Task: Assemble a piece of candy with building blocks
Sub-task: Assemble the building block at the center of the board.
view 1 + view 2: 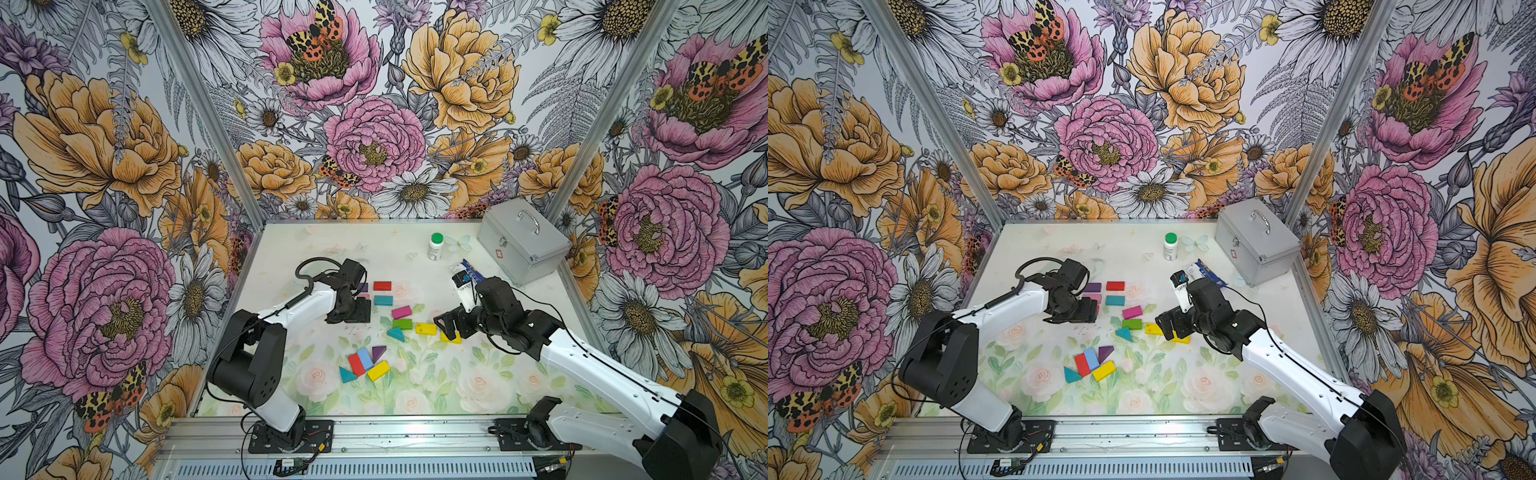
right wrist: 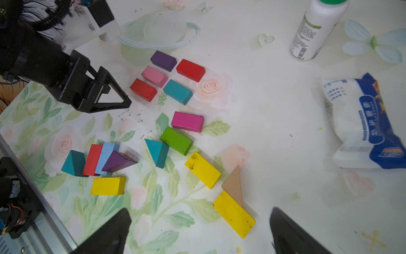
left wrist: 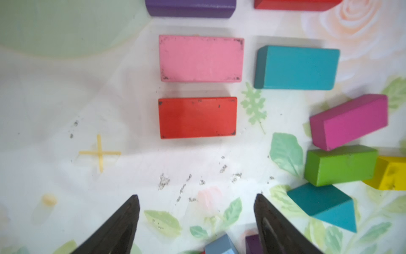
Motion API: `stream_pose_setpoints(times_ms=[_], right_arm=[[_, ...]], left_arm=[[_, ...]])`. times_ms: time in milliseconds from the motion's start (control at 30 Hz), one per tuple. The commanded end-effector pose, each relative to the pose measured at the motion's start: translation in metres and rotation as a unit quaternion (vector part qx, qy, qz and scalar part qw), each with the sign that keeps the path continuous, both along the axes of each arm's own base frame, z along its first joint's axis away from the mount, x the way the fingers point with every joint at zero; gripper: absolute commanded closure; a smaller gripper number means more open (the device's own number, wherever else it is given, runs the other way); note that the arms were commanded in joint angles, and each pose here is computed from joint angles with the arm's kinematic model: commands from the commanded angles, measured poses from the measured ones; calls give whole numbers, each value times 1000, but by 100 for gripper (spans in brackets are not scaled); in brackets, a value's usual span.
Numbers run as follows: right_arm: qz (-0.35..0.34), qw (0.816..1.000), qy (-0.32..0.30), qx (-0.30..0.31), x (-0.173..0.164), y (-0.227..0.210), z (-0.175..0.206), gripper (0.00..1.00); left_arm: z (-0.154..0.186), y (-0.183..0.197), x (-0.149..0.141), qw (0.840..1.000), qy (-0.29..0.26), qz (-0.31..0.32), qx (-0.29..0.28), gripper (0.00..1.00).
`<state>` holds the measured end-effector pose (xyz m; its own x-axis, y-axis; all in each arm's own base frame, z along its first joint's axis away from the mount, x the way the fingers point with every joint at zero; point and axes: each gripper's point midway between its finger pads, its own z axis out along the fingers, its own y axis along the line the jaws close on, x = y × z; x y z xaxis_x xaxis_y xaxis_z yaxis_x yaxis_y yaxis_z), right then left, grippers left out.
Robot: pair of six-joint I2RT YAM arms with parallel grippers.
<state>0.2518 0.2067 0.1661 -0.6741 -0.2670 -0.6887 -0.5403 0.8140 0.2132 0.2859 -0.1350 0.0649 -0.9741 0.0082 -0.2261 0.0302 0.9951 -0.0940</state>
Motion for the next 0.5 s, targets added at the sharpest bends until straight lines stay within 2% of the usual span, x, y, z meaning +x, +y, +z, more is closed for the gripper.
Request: stream_pose_setpoints(times_ms=[0,167,300,467], right_arm=[[-14,1000,18,-11,3,-3,-10,0],[-19,999,26,-30,26,12,-12,1],[-41,998,20,-37,39,15,-8,1],[-55,997,17,-42,34,5,-12,1]], left_arm=[[13,-9,-14,999,-11,6,-30,18],[22,-24,-16,998,-22,-4,-51,18],[34,-58,-5,997,-44,-16,-69,18],[27,-94,11,996,-52,-2,-70,18]])
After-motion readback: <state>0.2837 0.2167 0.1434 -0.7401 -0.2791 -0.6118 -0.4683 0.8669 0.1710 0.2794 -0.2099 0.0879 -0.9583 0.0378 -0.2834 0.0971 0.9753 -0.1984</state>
